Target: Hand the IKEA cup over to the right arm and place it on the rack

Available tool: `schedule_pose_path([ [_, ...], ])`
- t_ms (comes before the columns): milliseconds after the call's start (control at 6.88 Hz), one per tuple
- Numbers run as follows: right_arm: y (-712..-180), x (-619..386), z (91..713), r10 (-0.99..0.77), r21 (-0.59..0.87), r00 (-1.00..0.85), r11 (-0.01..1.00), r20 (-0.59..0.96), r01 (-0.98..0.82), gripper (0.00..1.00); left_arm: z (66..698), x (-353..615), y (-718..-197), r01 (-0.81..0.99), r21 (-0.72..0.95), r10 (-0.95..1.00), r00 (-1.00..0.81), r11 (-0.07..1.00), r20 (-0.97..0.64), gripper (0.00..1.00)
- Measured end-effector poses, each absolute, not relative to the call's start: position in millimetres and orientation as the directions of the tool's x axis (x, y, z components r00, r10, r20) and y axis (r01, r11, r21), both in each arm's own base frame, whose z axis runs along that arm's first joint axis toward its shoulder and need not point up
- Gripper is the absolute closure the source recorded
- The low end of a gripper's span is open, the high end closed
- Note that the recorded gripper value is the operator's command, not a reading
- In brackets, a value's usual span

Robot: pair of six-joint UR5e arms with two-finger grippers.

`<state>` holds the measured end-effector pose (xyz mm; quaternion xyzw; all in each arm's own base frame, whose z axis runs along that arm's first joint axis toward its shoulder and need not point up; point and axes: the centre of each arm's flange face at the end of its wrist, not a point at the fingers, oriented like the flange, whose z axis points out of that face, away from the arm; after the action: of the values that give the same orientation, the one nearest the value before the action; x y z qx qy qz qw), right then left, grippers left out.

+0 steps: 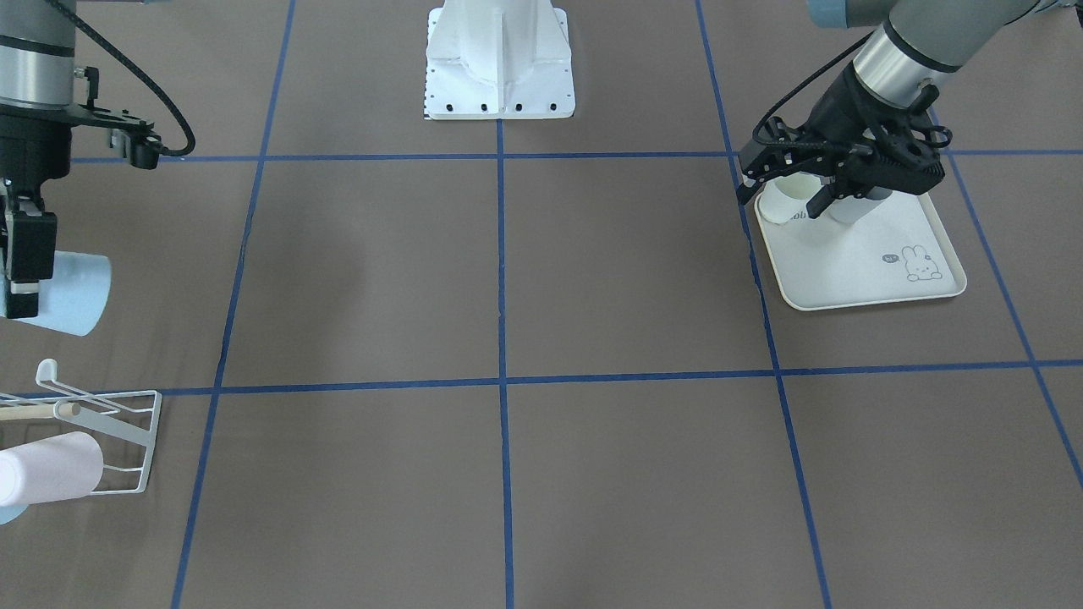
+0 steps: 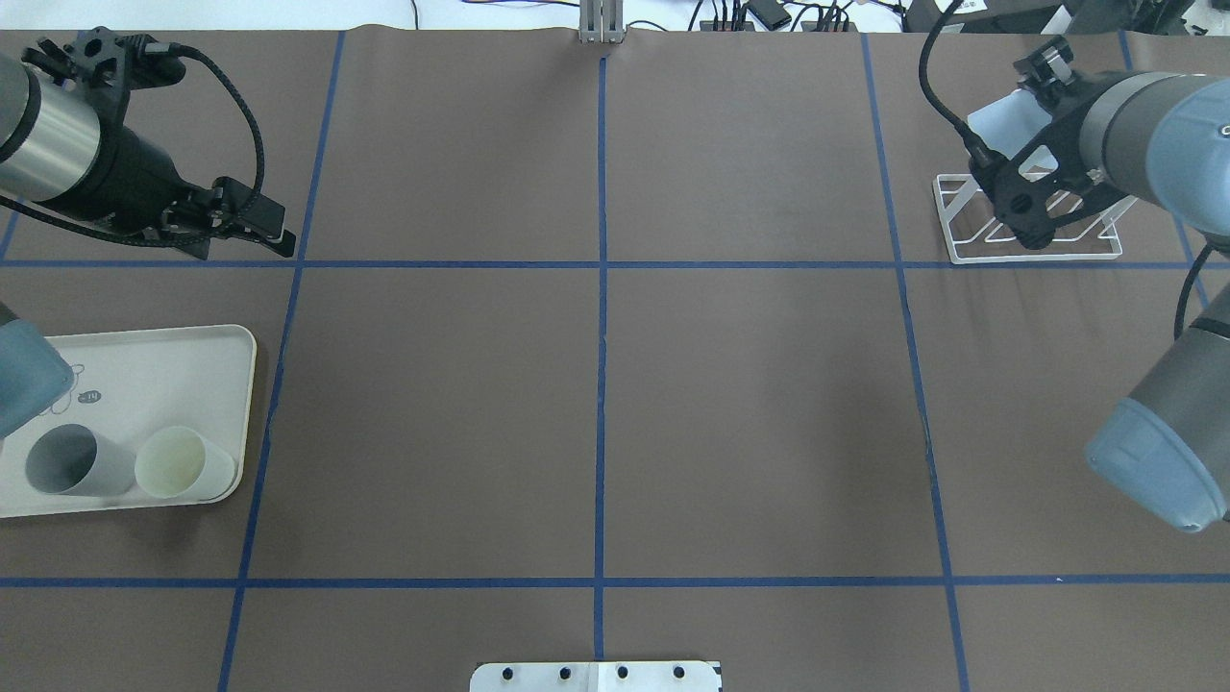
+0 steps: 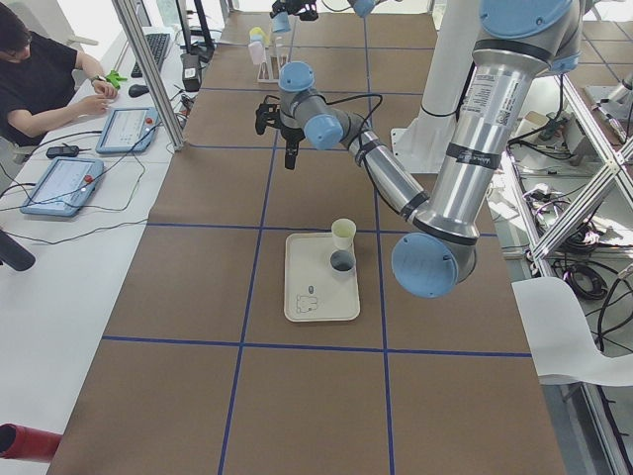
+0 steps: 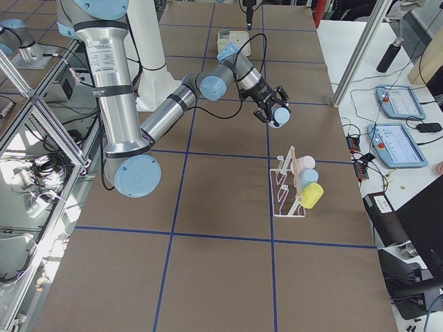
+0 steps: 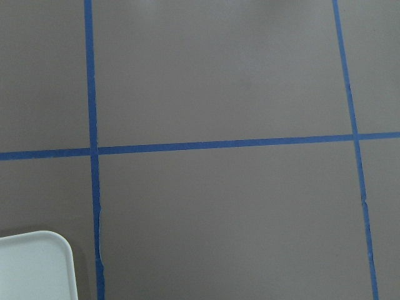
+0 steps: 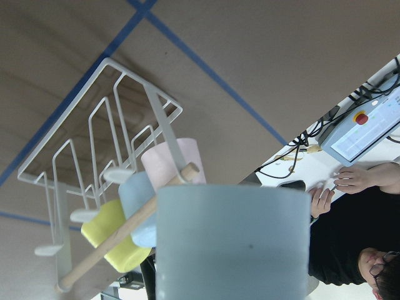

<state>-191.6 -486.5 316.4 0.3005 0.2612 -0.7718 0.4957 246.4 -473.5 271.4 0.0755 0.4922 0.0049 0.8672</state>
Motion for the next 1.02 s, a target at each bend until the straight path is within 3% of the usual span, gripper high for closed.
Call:
schedule_pose_path([
  [436,-486,-166,374,-0.633,-0.33,-0.459,-0.318,-0.623,0.889,0.83,271,246,-473,0.068,0.133,0.079,0.515,0.989,-0.854,0.0],
  [1017,-501,-188,423,-0.628,-0.471,-0.488,-0.211,-0.606,0.857,0.82,271,247,-473,0.066,0.133,0.081,0.514,0.989,-0.854,0.0],
])
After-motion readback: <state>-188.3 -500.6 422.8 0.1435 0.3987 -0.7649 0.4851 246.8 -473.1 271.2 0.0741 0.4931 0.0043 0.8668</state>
